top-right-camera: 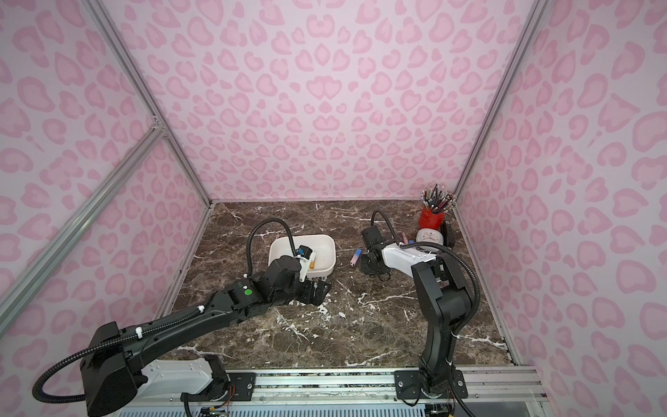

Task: Put the lipstick into the storage box
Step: Pick up the lipstick at the center of the board, then place the lipstick in the storage box.

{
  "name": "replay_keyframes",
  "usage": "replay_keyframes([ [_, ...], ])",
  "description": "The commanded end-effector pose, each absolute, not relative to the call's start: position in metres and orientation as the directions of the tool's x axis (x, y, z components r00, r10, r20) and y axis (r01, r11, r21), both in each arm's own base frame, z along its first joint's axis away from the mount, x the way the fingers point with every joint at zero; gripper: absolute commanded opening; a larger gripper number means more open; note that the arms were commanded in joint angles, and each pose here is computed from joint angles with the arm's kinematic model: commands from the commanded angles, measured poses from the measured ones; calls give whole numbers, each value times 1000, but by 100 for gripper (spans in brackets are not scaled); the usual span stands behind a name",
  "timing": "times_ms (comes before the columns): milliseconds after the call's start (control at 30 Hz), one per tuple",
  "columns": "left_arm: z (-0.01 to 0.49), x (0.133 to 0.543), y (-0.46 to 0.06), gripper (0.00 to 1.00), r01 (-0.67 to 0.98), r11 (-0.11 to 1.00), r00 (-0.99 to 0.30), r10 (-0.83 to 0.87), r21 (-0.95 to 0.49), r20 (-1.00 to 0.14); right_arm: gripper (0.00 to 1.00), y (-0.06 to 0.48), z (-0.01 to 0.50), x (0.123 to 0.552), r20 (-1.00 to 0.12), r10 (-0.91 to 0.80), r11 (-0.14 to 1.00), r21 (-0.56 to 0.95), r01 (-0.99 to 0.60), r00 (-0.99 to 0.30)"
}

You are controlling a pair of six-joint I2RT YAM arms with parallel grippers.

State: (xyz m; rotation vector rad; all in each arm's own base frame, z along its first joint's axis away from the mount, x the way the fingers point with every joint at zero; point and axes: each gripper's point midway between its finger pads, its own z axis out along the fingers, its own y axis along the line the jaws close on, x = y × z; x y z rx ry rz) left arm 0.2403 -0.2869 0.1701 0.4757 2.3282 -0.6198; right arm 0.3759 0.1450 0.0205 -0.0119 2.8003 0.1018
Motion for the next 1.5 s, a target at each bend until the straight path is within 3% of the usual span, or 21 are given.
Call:
replay_keyframes([
  [0,171,241,-284,98,473,826,-708,149,-307,-690,23,148,16,373,-320,2,998,66,-20,-947],
  [200,171,238,-278,98,472,826,-701,142,-307,-699,16,154,25,370,-327,-20,999,36,-33,-945],
  [467,174,233,-262,98,458,839,-683,121,-294,-720,15,171,61,374,-376,-53,998,18,-65,-925],
  [900,180,222,-226,98,416,869,-649,78,-267,-757,16,259,132,407,-487,-130,980,72,-188,-864],
  [1200,189,207,-188,98,366,895,-627,34,-255,-779,17,337,112,419,-459,-207,952,111,-287,-864],
  [1467,203,192,-153,98,301,911,-603,-48,-283,-796,17,373,72,421,-401,-252,939,118,-323,-881],
])
